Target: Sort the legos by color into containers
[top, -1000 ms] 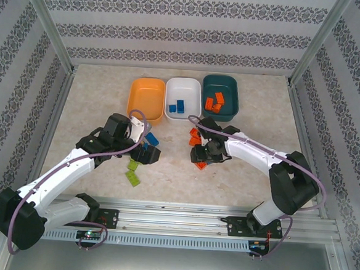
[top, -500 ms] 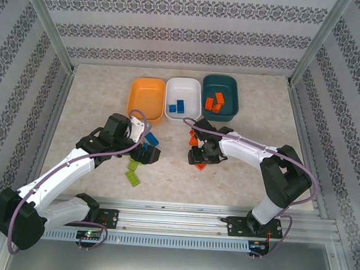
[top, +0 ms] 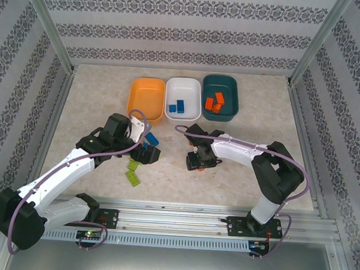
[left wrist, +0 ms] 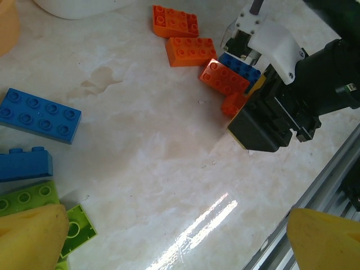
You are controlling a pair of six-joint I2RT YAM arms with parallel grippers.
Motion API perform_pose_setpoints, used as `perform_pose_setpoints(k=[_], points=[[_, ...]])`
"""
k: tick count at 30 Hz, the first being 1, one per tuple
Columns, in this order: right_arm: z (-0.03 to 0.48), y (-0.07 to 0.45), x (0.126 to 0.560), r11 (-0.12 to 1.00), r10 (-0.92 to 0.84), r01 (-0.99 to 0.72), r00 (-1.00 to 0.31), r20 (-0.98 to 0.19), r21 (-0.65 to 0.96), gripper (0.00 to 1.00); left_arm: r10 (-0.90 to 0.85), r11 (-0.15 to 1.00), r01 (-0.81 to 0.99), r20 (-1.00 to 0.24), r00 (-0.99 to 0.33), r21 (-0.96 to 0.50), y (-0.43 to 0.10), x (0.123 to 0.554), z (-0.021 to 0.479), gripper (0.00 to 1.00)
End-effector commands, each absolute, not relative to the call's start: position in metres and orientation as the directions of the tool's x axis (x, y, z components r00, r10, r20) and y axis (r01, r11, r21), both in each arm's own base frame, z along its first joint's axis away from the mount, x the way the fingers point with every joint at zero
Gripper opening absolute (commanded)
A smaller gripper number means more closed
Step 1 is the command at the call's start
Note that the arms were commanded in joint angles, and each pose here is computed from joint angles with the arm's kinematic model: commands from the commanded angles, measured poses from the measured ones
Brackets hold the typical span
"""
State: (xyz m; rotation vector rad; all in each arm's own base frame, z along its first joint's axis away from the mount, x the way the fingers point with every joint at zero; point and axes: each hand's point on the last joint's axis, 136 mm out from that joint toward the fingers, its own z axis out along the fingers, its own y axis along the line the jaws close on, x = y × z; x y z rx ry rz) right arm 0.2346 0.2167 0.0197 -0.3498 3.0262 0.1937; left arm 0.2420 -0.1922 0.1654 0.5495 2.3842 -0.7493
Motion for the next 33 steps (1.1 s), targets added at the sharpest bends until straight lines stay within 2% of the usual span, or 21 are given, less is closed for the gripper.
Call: perform_pose_setpoints(k=[1, 6, 8, 13, 20, 27, 33], points=[[0.021, 0.213, 0.240, 0.968, -0.235, -0.243, -0.965, -0.116, 0.061, 0.46, 0.228, 0.754, 0.549, -0.640, -0.734, -0.361, -0.194, 0.241, 0.174, 1.00], [0.018, 0.212, 0.242, 0.972, -0.224, -0.230, -0.967, -0.121, 0.037, 0.29, 0.227, 0.755, 0.547, -0.640, -0.734, -0.360, -0.193, 0.241, 0.174, 1.00], [0.020, 0.212, 0.243, 0.973, -0.222, -0.228, -0.967, -0.128, 0.032, 0.26, 0.227, 0.756, 0.548, -0.641, -0.733, -0.359, -0.193, 0.241, 0.174, 1.00], [0.038, 0.216, 0.242, 0.971, -0.219, -0.230, -0.964, -0.152, 0.059, 0.21, 0.226, 0.756, 0.547, -0.641, -0.733, -0.359, -0.193, 0.241, 0.174, 1.00], [0.111, 0.228, 0.263, 0.956, -0.160, -0.221, -0.943, -0.291, 0.191, 0.21, 0.227, 0.755, 0.548, -0.641, -0.733, -0.359, -0.193, 0.241, 0.174, 1.00], [0.170, 0.196, 0.346, 0.965, -0.033, -0.141, -0.902, -0.430, 0.220, 0.22, 0.229, 0.754, 0.549, -0.639, -0.734, -0.360, -0.194, 0.241, 0.174, 1.00], [0.170, 0.152, 0.435, 0.985, 0.096, 0.011, -0.866, -0.490, 0.175, 0.22, 0.231, 0.757, 0.546, -0.634, -0.738, -0.359, -0.193, 0.241, 0.171, 1.00]])
